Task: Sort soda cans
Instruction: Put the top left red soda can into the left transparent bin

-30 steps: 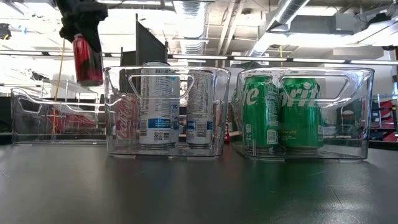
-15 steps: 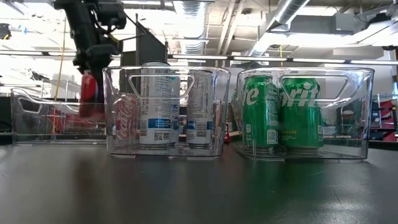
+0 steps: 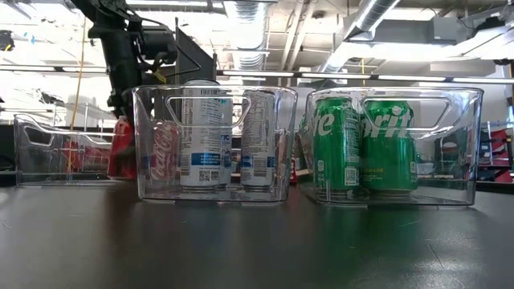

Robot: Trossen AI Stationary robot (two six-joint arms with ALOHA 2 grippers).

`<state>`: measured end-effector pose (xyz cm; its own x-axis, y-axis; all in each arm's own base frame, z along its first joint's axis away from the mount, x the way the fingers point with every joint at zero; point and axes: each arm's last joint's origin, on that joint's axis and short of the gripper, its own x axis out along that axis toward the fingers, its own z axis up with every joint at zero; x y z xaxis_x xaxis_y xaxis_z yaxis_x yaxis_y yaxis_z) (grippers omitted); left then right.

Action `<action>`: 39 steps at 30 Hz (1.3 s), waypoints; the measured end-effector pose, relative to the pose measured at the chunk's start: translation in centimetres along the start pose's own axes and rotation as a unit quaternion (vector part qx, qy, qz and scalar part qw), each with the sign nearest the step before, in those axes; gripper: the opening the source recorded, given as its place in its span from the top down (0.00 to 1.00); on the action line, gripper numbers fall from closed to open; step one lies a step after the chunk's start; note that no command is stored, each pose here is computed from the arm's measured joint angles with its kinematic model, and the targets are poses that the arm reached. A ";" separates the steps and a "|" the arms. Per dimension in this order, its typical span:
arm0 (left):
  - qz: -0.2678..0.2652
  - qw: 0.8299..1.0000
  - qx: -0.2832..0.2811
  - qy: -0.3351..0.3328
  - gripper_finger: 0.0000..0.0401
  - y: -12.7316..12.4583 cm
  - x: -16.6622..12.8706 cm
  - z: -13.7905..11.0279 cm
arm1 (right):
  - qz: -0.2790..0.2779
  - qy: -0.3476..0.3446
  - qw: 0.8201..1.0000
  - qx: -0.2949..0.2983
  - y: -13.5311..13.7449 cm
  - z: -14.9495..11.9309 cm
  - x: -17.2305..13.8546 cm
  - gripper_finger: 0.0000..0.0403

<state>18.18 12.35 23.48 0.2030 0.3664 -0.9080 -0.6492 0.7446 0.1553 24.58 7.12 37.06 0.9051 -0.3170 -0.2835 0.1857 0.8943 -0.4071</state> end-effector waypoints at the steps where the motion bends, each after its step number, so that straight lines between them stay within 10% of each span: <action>1: 0.000 1.000 0.000 0.000 0.26 0.0 0.2 0.1 | 0.000 0.000 1.000 0.000 0.0 0.0 0.0 0.22; 39: -0.002 0.999 0.003 -0.040 0.15 0.4 -2.0 -0.5 | 0.000 0.000 1.000 0.000 0.0 0.0 0.0 0.22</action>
<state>17.16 11.70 25.16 0.2639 0.4068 -0.8746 -0.6437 0.7495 0.1544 24.57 7.12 37.06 0.9050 -0.3170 -0.2837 0.1858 0.8944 -0.4069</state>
